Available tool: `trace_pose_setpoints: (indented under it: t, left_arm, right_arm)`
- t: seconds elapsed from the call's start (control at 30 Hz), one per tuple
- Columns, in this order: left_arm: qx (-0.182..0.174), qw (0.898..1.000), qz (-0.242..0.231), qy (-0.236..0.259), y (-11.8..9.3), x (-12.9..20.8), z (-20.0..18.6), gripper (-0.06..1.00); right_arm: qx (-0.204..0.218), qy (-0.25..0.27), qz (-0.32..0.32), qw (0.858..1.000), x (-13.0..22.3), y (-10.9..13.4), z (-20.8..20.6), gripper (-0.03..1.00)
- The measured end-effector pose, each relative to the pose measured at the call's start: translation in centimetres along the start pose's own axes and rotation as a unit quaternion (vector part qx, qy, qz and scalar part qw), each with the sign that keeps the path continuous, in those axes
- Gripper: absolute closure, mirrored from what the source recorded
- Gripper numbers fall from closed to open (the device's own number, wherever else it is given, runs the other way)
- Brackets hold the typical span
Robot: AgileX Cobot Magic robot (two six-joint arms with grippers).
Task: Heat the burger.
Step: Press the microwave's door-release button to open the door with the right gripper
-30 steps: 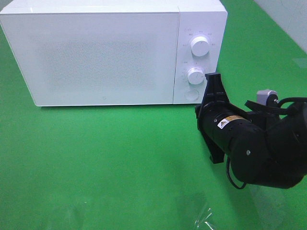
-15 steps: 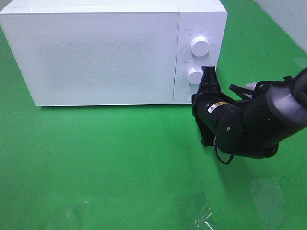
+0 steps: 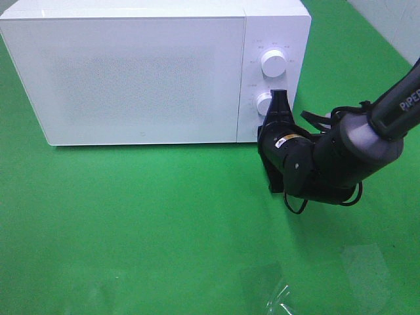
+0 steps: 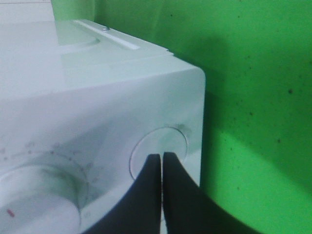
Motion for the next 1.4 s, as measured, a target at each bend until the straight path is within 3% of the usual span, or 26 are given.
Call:
trace_pose_setpoints:
  t: [1.4]
  left_arm:
    - [0.0, 1.0, 0.0, 0.0, 0.0, 0.0, 0.0, -0.05]
  right_arm:
    - [-0.035, -0.04, 0.049, 0.997, 0.1, 0.3, 2.5, 0.96]
Point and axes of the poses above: a point on each arm's last joint axis where the gripper is mounted, z pointing out along that axis toward the gripper, y along the wrist's bending axis when the last joint is at zero, x = y × z, the point moved 4 cm from there along z, pointing out along that axis toward the gripper, and after that the axes turned 10 degrees about -z, right-handed, at the moved point
